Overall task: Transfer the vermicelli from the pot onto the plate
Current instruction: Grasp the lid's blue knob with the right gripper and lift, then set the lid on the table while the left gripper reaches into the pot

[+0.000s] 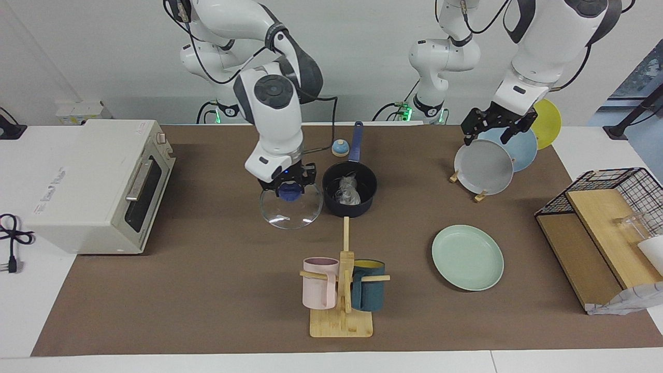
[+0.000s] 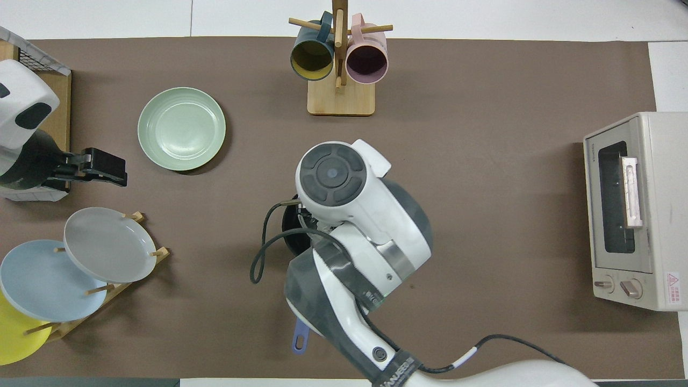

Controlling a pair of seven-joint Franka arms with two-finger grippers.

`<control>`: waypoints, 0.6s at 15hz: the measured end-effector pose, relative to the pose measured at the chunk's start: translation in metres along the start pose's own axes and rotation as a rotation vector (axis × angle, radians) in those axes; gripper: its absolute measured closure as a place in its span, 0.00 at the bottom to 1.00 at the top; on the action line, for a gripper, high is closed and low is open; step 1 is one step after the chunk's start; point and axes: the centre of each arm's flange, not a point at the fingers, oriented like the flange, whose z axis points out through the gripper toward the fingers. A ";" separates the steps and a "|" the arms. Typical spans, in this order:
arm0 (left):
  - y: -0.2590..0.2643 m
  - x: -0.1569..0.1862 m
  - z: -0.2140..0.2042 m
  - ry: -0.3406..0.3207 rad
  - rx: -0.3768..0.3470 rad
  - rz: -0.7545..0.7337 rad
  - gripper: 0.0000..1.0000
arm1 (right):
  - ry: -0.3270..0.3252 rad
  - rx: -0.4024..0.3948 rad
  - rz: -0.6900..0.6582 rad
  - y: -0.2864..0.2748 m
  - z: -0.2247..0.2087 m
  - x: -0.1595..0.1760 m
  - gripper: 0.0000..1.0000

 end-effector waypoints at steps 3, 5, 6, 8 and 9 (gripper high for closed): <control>0.086 -0.007 0.031 0.022 -0.021 -0.026 0.00 | -0.031 0.003 -0.024 0.062 0.011 0.006 0.34; 0.147 -0.016 0.076 0.007 -0.036 -0.038 0.00 | -0.057 0.006 -0.032 0.090 0.023 0.005 0.34; 0.174 -0.021 0.104 0.000 -0.036 -0.047 0.00 | -0.067 0.008 -0.036 0.102 0.030 0.003 0.34; 0.219 -0.029 0.163 -0.003 -0.037 -0.049 0.00 | -0.062 0.012 -0.048 0.125 0.045 -0.002 0.34; 0.232 -0.033 0.190 -0.001 -0.039 -0.043 0.00 | -0.053 0.014 -0.053 0.137 0.055 -0.007 0.34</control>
